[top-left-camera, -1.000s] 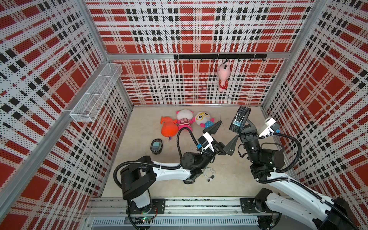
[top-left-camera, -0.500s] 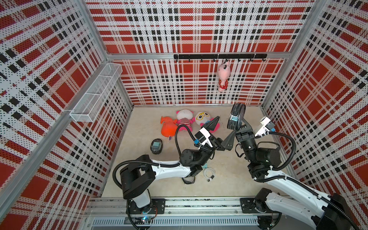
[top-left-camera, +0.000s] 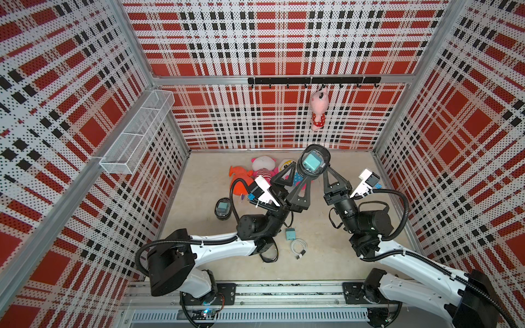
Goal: Pack away charging kits
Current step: Zip the zipper on the storage bag.
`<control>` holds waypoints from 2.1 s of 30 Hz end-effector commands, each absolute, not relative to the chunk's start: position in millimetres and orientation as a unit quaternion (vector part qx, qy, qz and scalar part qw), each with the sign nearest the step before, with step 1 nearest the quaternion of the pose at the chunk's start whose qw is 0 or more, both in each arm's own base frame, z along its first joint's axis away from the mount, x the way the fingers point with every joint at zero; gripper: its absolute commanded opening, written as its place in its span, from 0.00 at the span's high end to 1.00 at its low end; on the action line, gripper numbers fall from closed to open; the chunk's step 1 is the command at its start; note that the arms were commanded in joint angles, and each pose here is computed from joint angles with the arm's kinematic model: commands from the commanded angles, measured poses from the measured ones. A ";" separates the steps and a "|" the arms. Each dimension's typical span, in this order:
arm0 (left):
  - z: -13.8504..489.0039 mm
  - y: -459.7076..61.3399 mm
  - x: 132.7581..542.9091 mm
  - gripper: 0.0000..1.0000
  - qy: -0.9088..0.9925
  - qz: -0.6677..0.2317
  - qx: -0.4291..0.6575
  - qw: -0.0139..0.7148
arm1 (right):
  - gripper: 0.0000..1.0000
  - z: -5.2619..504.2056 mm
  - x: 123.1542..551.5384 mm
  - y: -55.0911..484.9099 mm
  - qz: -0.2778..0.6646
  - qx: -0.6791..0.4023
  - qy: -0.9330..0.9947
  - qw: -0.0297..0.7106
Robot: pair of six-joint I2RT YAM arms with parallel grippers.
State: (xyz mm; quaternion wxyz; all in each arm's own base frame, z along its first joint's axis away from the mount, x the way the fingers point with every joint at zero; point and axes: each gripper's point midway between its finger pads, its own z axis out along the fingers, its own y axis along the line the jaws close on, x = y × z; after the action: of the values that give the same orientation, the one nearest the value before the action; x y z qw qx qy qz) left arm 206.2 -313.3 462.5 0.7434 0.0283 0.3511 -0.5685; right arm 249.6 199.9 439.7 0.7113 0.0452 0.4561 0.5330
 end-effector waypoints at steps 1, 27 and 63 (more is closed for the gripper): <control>450.5 -312.2 198.5 0.11 0.350 -0.626 0.026 0.696 | 1.00 466.5 241.0 187.9 0.514 0.042 0.417 0.748; 464.9 -326.2 180.7 0.02 0.289 -0.683 0.016 0.670 | 1.00 475.7 244.5 215.8 0.528 0.023 0.412 0.742; 507.6 -323.3 204.0 0.52 0.298 -0.670 0.006 0.679 | 1.00 469.7 221.0 212.8 0.513 0.007 0.387 0.766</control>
State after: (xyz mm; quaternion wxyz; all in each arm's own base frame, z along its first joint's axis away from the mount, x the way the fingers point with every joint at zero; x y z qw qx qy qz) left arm 209.8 -332.7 486.2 0.6759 0.0040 0.3259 -0.6610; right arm 234.3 218.1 456.5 0.7621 0.0089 0.4159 0.4961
